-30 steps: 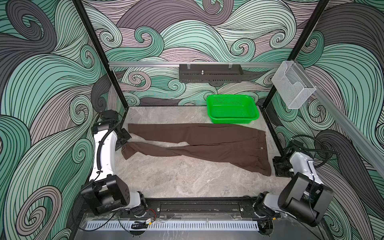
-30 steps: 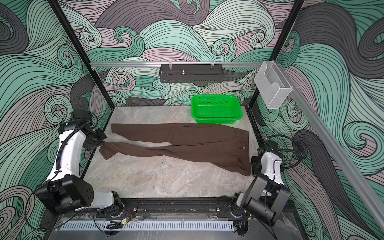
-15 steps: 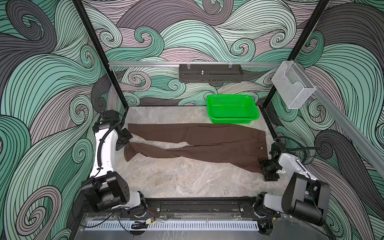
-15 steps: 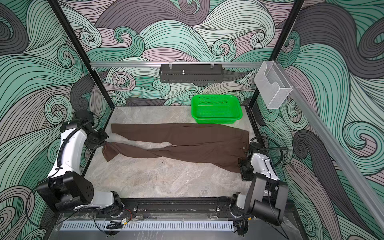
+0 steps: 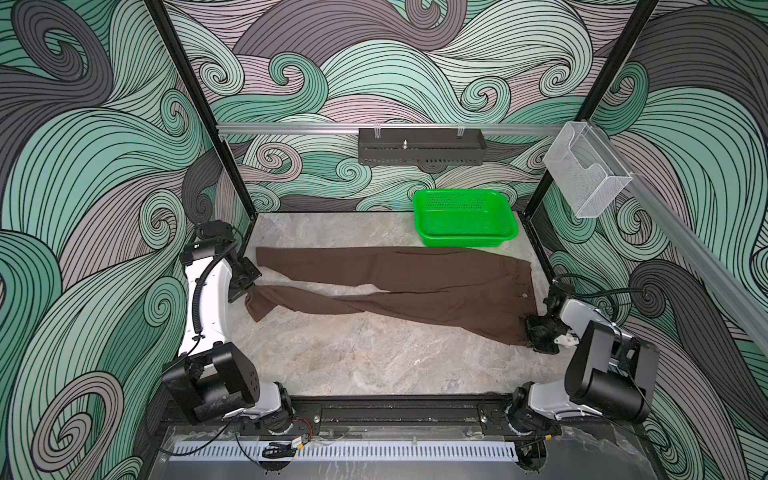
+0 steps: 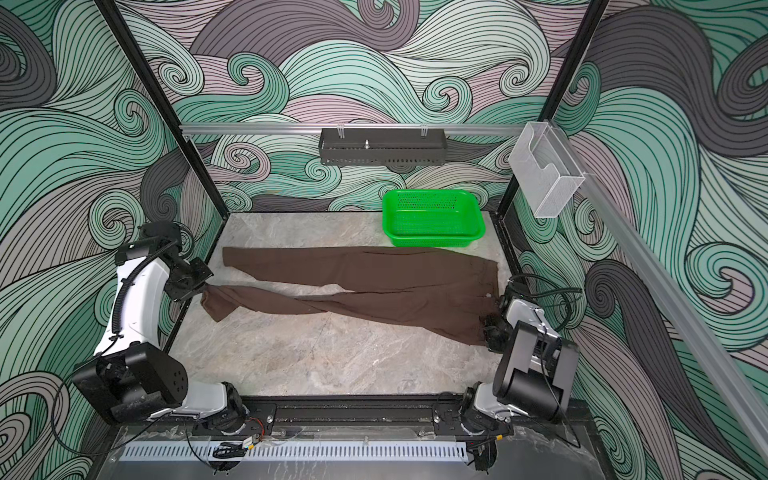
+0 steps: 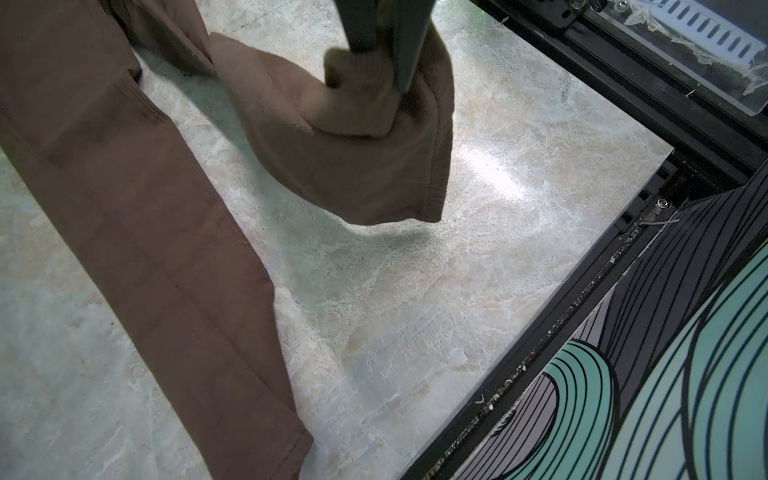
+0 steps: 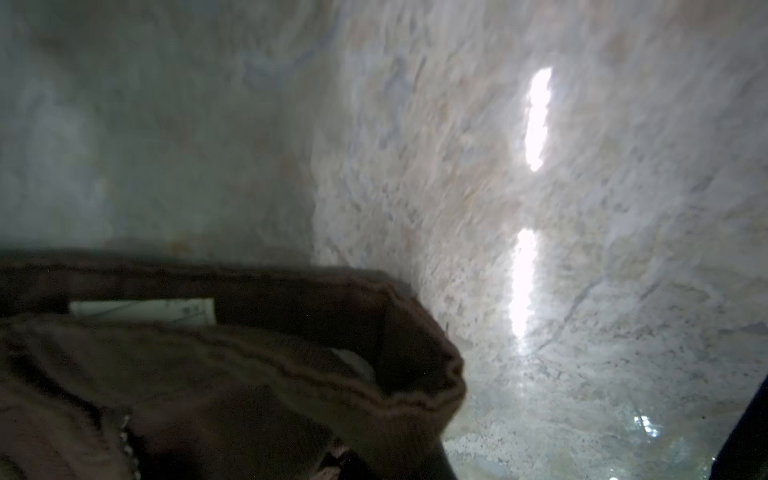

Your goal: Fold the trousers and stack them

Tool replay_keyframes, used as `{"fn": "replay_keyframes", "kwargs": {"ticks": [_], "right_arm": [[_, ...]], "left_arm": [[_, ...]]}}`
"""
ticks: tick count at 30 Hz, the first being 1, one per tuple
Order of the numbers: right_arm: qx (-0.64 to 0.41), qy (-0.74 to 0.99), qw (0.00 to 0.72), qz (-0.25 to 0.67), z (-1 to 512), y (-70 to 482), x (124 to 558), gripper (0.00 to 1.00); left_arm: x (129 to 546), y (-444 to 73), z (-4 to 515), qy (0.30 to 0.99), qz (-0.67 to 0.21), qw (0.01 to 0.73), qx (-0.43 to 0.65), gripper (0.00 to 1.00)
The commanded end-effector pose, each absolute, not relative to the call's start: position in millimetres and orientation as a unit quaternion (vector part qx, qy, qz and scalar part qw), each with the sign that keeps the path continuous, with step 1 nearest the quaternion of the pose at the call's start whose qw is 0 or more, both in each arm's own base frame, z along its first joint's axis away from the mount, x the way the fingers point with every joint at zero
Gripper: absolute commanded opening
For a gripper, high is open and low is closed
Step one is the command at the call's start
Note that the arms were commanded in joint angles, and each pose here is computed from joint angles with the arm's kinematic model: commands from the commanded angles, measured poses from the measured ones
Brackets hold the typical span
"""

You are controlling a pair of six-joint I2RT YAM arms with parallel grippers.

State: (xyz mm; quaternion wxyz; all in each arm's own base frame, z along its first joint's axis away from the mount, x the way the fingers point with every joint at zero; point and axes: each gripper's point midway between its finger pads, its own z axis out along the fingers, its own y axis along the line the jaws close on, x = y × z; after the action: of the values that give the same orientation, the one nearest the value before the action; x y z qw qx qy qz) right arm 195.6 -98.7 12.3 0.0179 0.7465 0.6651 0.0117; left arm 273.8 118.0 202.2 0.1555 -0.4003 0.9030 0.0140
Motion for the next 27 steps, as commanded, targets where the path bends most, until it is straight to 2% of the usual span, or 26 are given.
{"fn": "replay_keyframes", "kwargs": {"ticks": [1, 7, 11, 16, 22, 27], "right_arm": [[0.762, 0.647, 0.029, -0.007, 20.5, -118.2, 185.3, 0.0], [0.778, 0.625, 0.063, -0.001, 56.0, -140.8, 187.6, 0.0], [0.782, 0.616, 0.09, 0.018, 79.8, -149.0, 205.0, 0.0], [0.777, 0.622, 0.093, 0.012, 100.7, -157.6, 214.2, 0.0], [0.763, 0.638, 0.094, -0.04, 95.9, -164.6, 192.4, 0.0], [0.757, 0.641, 0.101, -0.079, 105.1, -178.1, 182.6, 0.0]], "left_arm": [[270.3, 132.9, 215.3, 0.894, 0.025, 0.159, -0.418, 0.0], [270.7, 155.9, 223.6, 0.874, 0.024, 0.165, -0.457, 0.0], [281.4, 166.2, 237.8, 0.861, 0.01, 0.189, -0.473, 0.0], [284.4, 171.7, 251.6, 0.85, 0.005, 0.207, -0.485, 0.0], [245.3, 181.8, 221.1, 0.84, 0.03, 0.169, -0.514, 0.0], [226.5, 188.8, 217.0, 0.822, 0.047, 0.181, -0.539, 0.0]]}}
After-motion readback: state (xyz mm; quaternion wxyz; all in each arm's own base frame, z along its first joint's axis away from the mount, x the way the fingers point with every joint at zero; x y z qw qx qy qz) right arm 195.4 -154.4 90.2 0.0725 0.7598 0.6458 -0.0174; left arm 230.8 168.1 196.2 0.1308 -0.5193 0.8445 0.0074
